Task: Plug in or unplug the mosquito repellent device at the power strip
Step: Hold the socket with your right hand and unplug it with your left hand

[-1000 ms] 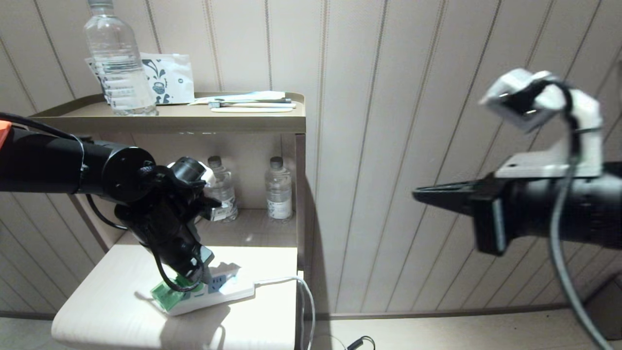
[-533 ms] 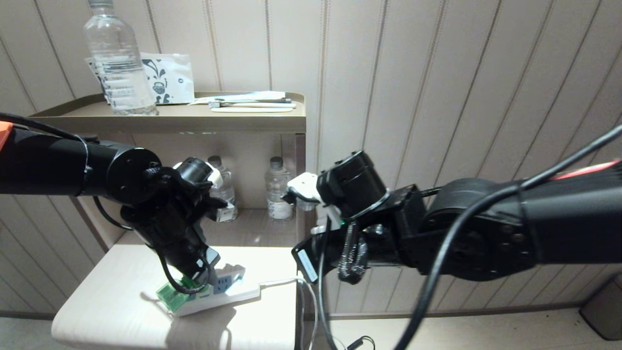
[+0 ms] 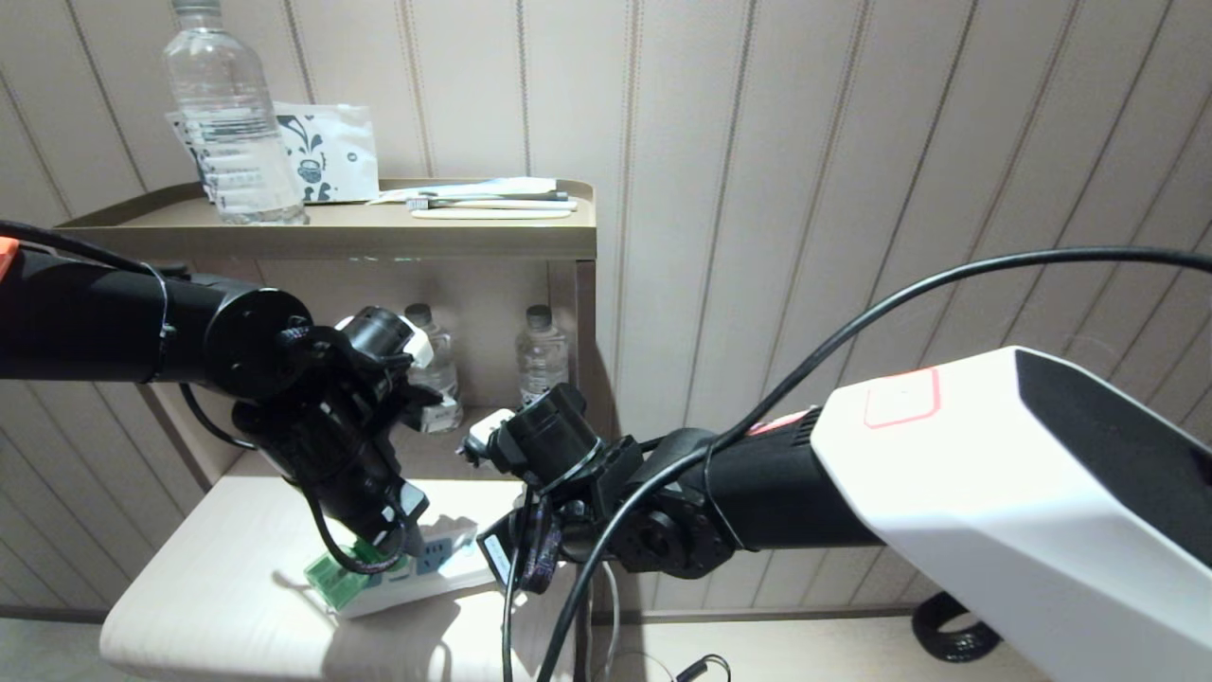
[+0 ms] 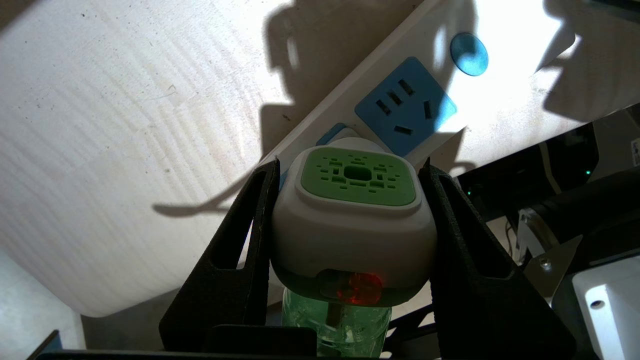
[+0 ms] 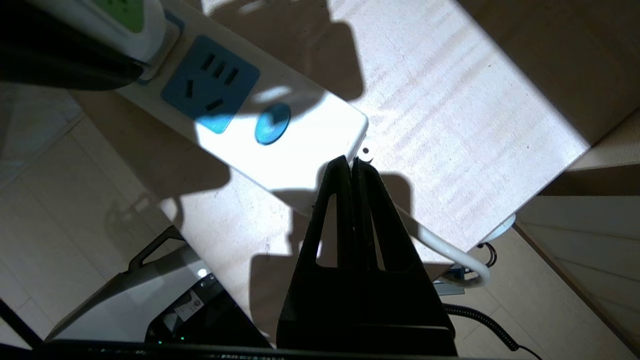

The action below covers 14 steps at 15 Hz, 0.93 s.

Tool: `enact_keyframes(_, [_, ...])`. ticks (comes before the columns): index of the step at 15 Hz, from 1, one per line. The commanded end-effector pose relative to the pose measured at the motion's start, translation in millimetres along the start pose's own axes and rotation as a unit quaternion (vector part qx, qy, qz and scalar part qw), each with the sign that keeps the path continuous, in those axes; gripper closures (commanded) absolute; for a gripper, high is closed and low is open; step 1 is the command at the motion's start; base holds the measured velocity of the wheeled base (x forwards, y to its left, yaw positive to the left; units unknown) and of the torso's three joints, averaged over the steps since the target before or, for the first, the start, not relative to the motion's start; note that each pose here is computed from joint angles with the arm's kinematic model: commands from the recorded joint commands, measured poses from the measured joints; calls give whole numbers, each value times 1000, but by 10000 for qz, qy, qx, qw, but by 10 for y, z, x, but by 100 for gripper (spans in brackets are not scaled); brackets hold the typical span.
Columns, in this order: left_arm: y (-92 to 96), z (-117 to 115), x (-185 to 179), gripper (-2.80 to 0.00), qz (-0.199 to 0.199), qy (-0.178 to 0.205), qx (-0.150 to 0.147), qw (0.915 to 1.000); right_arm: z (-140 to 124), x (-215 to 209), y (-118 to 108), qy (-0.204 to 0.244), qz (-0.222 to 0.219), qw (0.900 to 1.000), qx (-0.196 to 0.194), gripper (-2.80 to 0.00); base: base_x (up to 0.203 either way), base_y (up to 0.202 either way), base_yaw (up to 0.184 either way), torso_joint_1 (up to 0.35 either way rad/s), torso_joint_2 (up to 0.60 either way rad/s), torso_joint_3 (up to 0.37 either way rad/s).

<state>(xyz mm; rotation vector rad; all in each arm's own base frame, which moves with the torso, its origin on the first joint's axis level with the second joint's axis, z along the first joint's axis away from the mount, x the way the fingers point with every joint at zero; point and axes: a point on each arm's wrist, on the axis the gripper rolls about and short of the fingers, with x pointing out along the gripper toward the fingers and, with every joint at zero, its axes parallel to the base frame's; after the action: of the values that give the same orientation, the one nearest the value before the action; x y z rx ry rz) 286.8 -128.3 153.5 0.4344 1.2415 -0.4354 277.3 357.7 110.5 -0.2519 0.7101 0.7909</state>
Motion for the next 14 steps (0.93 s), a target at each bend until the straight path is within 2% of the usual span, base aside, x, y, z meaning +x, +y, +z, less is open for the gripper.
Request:
enact_keyframes(1, [-1, -6, -4, 0, 2, 16, 9, 10000, -49, 183, 6, 91, -9, 10000, 9, 0, 0, 0, 0, 0, 0, 0])
enact_keyframes(6, [-40, 1, 15, 0, -18, 33, 62, 10000, -23, 207, 11, 40, -3, 10000, 28, 0, 0, 0, 0, 0, 0, 0])
enact_keyframes(14, [-44, 38, 126, 0, -52, 138, 65, 9999, 0, 110, 169, -27, 138, 9999, -43, 0, 0, 0, 0, 0, 0, 0])
